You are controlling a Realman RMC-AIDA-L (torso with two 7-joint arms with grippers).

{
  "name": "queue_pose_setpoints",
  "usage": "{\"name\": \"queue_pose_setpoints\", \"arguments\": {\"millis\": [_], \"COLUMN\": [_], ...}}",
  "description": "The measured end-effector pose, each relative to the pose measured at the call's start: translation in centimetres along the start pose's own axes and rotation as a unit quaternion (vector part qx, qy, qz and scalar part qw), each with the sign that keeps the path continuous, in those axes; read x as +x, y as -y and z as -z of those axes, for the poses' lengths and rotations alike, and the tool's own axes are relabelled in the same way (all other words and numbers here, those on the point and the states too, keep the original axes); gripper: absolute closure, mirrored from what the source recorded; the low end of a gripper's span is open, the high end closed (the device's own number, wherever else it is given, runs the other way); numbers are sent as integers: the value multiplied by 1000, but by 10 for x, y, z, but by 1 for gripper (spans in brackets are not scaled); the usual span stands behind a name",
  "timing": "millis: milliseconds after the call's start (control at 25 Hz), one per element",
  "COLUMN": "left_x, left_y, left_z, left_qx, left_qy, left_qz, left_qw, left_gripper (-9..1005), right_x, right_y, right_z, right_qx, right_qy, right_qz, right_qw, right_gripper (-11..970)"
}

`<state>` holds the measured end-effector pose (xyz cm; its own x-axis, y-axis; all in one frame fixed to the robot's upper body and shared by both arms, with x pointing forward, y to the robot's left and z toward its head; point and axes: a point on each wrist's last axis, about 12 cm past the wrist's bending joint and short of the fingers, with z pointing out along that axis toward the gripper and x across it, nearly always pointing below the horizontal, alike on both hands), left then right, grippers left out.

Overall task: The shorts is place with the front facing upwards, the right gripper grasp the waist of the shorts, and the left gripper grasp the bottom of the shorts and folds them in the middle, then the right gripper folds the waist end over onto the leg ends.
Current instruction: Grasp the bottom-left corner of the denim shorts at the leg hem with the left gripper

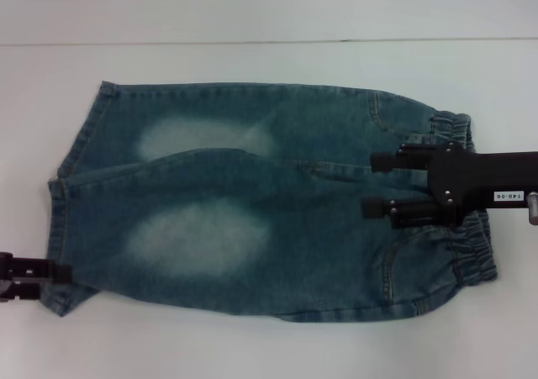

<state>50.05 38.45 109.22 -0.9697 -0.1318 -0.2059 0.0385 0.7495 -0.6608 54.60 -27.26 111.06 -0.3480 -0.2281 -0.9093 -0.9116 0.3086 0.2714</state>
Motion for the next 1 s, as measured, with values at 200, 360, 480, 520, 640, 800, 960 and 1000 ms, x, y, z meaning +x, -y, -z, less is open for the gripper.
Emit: {"name": "queue_pose_setpoints", "arguments": {"millis": [200, 360, 480, 520, 640, 800, 960, 1000], "left_x": [0, -1, -2, -2, -4, -5, -6, -6], "left_y": [1, 3, 3, 4, 5, 7, 8, 9], "left_z": [-3, -7, -7, -7, -8, -10, -15, -16], "left_qx": [-3, 1, 1, 0, 1, 4, 1, 0], "left_qy": [-5, -11, -13, -13, -12, -14, -24, -27], "left_qz": [-3, -6, -7, -8, -10, -14, -23, -27], "left_qw": [1000, 1000, 1000, 1000, 1000, 1000, 999, 999], "left_gripper": [199, 199, 198, 200, 205, 213, 220, 222], "right_x": [-1, -1, -1, 0, 0, 1, 2, 2], "right_y": [0, -1, -1, -1, -2, -2, -2, -2], "right_z": [-1, -2, -3, -3, -3, -3, -2, -1], "right_qx": [-2, -4, -6, -7, -7, -7, -4, -4], "right_qy": [0, 0, 0, 0, 1, 1, 3, 3], "right_qz": [1, 1, 3, 3, 3, 2, 0, 0], "right_qw": [1000, 1000, 1000, 1000, 1000, 1000, 1000, 1000], "right_gripper": [93, 93, 93, 93, 93, 93, 93, 93]}}
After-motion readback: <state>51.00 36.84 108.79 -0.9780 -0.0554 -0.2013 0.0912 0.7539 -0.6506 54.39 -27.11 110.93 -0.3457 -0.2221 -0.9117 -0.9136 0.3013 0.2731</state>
